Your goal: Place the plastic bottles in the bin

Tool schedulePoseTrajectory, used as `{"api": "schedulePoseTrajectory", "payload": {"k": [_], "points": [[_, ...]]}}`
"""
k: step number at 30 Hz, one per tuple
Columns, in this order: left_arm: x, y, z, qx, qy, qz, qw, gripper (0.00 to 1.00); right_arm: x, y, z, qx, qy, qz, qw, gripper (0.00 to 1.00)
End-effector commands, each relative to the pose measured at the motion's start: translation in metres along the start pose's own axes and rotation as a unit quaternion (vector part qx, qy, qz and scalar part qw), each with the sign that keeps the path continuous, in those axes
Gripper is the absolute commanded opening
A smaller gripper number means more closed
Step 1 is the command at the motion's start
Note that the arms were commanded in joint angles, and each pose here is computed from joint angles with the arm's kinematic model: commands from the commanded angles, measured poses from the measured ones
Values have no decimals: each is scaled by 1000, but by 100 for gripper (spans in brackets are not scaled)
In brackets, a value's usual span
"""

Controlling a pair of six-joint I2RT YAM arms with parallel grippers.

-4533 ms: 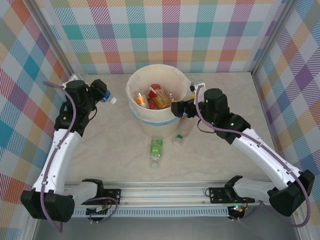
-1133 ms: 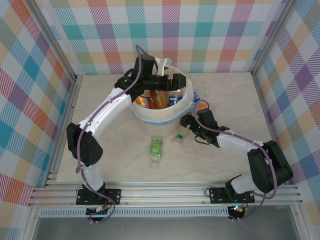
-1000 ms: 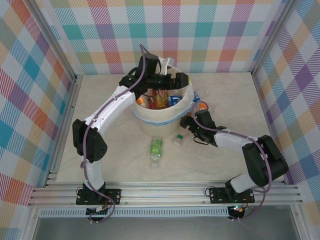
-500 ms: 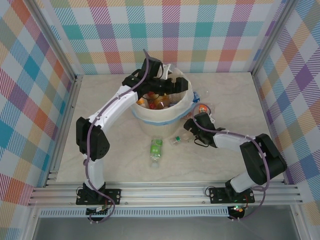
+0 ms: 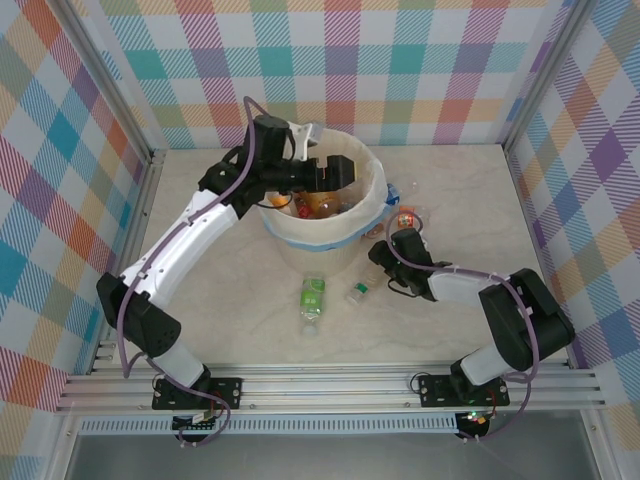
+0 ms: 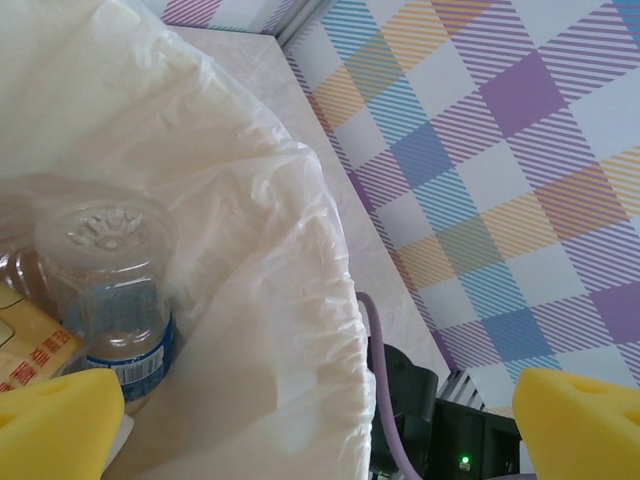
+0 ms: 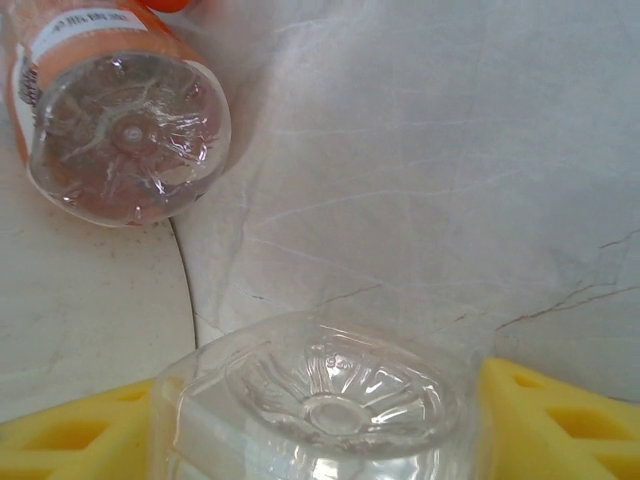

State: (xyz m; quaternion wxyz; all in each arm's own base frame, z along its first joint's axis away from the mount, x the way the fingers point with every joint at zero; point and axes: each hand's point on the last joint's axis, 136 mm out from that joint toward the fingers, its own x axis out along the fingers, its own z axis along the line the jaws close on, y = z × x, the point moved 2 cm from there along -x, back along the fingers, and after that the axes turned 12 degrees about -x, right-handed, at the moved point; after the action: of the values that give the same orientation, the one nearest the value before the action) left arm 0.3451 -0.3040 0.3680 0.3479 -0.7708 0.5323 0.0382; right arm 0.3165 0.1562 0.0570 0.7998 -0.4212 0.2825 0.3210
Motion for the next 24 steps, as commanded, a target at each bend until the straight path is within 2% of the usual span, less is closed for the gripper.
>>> {"api": "schedulePoseTrajectory", "payload": {"k": [1,6,14,18,22,24], "points": [[-16,-4,-4,17,3,-29,999,100,-14,-10,7,-12,-19,-34,999,64],[-37,-9,5,11,-9,-70,997,100,-42,-22,18,-66,-57,-79,993,57],[-77,-22,45,-26,-63,-169,983,100,-86,-38,30,-123,-94,-140,978,48],[-101,-24,70,-40,-115,-222,967,100,-117,-48,49,-156,-157,-192,956,48],[-134,-24,96,-59,-178,-283,941,100,-158,-57,80,-218,-229,-230,920,47],[-151,-22,102,-64,-186,-317,928,100,-174,-60,92,-243,-248,-233,908,47]]}}
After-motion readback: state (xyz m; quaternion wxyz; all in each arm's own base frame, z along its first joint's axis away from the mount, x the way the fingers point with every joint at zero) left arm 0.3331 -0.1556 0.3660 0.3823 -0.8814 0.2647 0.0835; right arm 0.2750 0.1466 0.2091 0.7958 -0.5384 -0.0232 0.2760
